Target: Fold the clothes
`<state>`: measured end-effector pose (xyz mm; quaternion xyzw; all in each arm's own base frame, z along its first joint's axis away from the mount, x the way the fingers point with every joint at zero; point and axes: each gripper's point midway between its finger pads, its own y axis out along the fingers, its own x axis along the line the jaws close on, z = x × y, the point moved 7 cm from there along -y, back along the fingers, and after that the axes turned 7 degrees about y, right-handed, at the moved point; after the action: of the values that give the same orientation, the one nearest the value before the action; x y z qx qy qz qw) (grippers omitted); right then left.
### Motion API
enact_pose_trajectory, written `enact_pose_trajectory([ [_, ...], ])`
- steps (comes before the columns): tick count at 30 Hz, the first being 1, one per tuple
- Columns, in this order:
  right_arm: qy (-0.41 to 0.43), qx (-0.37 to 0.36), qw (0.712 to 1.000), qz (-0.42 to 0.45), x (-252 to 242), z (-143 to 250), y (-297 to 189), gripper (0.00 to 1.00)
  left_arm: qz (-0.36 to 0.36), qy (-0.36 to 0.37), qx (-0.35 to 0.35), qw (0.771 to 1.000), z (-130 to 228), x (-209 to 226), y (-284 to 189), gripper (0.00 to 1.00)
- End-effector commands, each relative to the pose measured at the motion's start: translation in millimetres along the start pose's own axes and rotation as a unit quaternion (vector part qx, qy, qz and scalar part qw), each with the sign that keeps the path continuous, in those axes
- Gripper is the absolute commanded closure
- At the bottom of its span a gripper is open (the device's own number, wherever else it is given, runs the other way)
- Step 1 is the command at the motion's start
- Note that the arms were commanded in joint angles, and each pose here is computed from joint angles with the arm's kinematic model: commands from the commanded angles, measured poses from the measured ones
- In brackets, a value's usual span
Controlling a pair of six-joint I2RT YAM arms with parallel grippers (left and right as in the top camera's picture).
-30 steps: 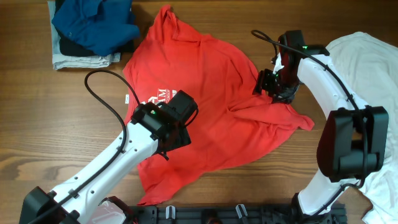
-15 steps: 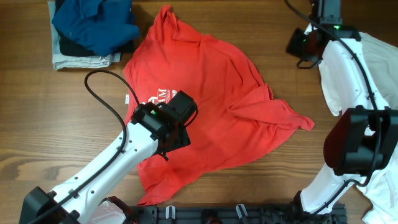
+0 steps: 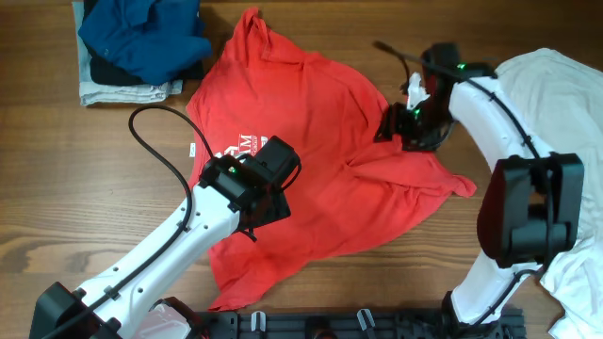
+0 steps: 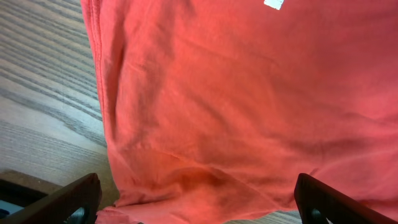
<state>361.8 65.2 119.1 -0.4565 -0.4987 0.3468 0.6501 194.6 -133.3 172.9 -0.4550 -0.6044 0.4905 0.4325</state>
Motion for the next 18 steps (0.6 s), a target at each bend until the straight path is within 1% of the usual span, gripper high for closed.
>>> enact_pose_trajectory([
  [1, 0.015, -0.016, 1.0, 0.02, -10, -5, 8, 0.33, -0.014, 0.009, -0.001, 1.0, 1, 2, 2, 0.0],
  [2, 0.007, -0.029, 0.999, 0.03, -12, -9, 8, 0.36, -0.015, 0.009, 0.0, 1.0, 1, 2, 2, 0.0],
  [4, -0.016, -0.037, 0.999, 0.023, -9, -12, 5, 0.39, -0.016, 0.009, 0.0, 1.0, 1, 3, 2, 0.0],
  [6, -0.03, -0.034, 0.999, 0.016, -1, -12, -12, 0.37, -0.016, 0.009, 0.0, 1.0, 1, 3, 2, 0.0],
  [7, -0.034, -0.055, 0.998, 0.029, 6, -19, -32, 0.29, -0.015, 0.009, -0.001, 1.0, 1, 2, 2, 0.0],
  [8, -0.034, -0.065, 0.996, 0.044, 4, -22, -35, 0.25, -0.014, 0.009, -0.001, 1.0, 1, 2, 2, 0.0],
  [9, -0.034, -0.068, 0.996, 0.053, 2, -22, -35, 0.22, -0.015, 0.009, -0.001, 1.0, 1, 2, 2, 0.0],
  [13, -0.032, -0.06, 0.996, 0.054, -2, -20, -26, 0.23, -0.015, 0.009, -0.001, 1.0, 1, 2, 2, 0.0],
  [16, -0.026, -0.045, 0.997, 0.055, -13, -12, -3, 0.24, -0.015, 0.009, -0.001, 1.0, 1, 2, 2, 0.0],
  [18, -0.028, -0.04, 0.998, 0.037, -12, -9, 5, 0.24, -0.015, 0.009, -0.001, 1.0, 1, 2, 2, 0.0],
])
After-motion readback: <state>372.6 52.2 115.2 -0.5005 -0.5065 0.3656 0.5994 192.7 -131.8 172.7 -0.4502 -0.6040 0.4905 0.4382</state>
